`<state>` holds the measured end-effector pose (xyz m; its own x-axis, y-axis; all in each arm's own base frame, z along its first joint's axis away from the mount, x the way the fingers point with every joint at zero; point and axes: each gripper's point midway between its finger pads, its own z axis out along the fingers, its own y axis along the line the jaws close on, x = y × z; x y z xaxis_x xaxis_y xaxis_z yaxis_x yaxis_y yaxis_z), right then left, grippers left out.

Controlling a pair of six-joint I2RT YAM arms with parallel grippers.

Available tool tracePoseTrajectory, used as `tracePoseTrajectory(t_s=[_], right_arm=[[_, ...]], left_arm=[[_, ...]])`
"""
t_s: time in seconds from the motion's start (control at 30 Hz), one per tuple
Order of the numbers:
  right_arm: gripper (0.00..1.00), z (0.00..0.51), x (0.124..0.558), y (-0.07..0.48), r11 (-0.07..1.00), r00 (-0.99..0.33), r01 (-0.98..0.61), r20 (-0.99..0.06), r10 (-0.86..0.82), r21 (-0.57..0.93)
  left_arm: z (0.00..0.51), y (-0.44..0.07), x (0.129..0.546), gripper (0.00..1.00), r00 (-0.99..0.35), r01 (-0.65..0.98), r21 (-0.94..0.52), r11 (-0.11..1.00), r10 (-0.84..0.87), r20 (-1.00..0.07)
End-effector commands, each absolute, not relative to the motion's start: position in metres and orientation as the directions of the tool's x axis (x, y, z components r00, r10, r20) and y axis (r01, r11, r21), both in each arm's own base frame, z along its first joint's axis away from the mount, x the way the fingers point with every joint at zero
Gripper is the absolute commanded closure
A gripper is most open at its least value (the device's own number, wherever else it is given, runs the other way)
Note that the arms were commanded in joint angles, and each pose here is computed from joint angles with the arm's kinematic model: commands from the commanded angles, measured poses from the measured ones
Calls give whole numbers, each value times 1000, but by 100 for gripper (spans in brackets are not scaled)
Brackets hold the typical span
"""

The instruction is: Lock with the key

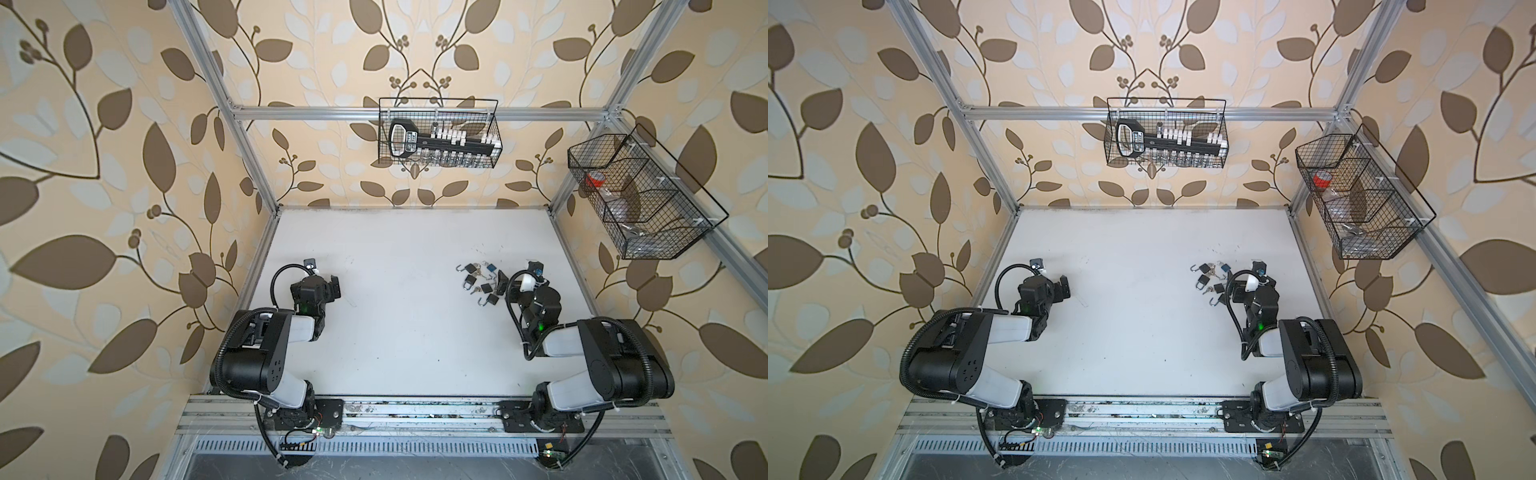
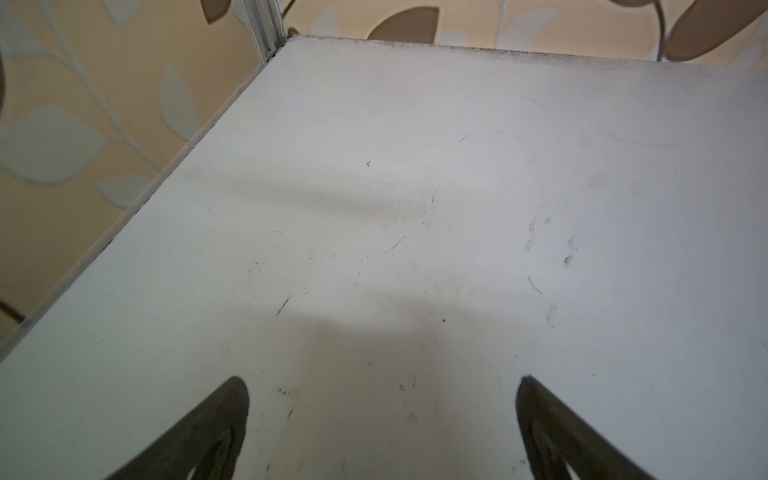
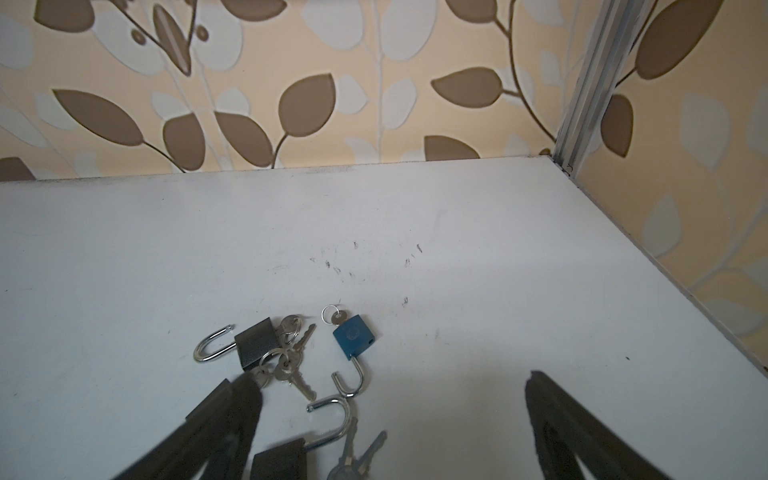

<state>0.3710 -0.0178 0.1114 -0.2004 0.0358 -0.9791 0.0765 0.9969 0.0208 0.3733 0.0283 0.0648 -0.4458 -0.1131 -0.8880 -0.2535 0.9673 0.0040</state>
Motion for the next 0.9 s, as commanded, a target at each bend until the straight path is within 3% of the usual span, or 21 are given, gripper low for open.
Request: tracePoseTrajectory(t_s=[0.0,0.4,0.6,0.73,0.87], right_arm=[[0,114,373,-17,997,-190,69,-981,37,24],[0,121,372,-16,995,-176,96,-984,20,4],[0,142,369,-11,987,-174,151,-984,-29,-56],[0,151,376,-2,984,-234,171,-972,2,-39],[0,161,372,-18,937,-231,321,-947,221,140]], left_arm=[[80,27,377,1,-393,-262,-10,965,-117,-912],[88,18,374,1,-383,-226,16,974,-73,-921],[142,11,356,1,-302,-344,128,930,20,-953],[166,36,338,1,-305,-574,9,819,-204,-930],[171,46,323,1,-286,-691,-61,720,-350,-892]])
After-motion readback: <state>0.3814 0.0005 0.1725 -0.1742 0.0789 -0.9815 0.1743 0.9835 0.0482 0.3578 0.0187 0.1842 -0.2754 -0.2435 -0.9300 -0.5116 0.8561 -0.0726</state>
